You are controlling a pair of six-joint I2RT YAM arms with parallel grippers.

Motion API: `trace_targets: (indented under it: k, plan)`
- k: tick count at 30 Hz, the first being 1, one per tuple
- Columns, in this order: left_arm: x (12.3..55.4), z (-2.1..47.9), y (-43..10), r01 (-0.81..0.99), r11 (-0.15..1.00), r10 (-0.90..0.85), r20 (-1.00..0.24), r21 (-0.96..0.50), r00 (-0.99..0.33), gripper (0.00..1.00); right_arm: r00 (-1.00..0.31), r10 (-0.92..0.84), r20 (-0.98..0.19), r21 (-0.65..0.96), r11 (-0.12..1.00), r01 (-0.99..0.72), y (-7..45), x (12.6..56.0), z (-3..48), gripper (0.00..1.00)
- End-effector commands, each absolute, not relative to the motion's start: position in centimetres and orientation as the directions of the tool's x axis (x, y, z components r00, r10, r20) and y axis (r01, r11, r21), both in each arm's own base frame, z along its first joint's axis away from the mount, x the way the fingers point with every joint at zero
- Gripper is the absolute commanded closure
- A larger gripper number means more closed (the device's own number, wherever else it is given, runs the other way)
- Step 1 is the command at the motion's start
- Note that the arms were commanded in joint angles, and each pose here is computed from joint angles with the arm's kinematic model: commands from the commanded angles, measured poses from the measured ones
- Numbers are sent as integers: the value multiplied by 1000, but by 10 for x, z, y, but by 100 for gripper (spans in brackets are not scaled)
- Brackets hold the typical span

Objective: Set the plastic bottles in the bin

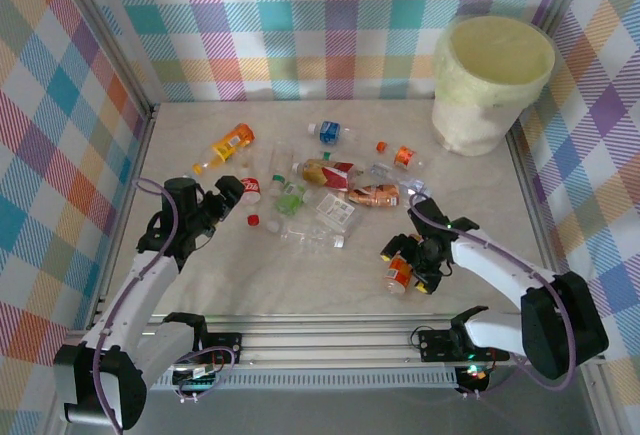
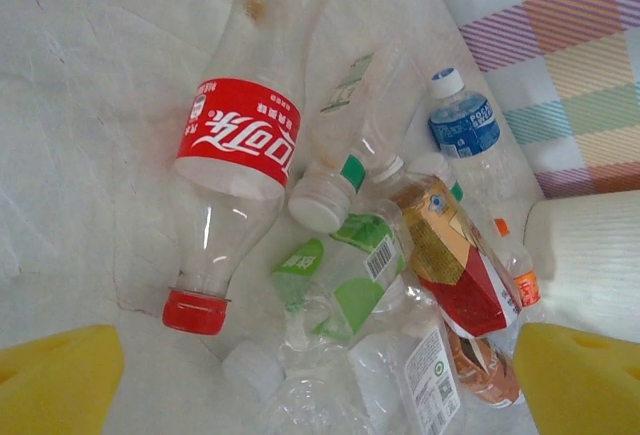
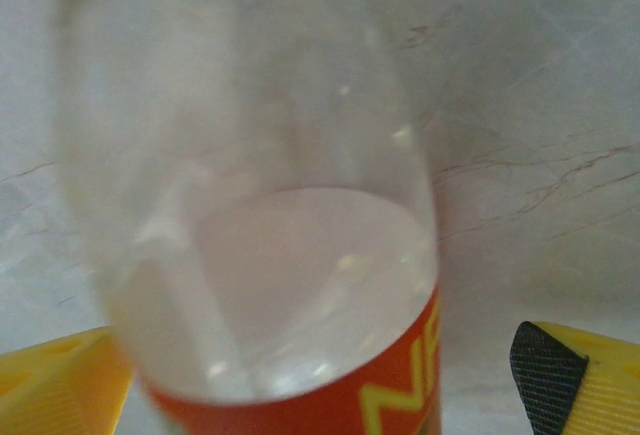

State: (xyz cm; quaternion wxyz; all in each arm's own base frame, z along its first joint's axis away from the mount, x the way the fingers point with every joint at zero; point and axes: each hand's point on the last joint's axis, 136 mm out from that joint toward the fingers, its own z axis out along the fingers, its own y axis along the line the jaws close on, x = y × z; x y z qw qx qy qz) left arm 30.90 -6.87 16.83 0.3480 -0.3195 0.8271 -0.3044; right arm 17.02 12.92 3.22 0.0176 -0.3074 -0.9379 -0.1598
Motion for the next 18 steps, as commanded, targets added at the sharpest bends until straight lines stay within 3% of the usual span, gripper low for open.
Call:
trace_targets:
  k: [1,6,18]
  plan:
    - [312,171,-79,-285,595,-737,-370,-751,-565,0,-788,606,107,302,736,606,131,178,24,5]
    - [317,178,-93,-254,592,-724,-367,-765,-583,0,-812,575,95,270,771,577,130,181,18,10]
    - [323,221,-153,-58,681,-561,-470,-730,-681,0,-854,520,-28,385,794,471,141,210,43,45]
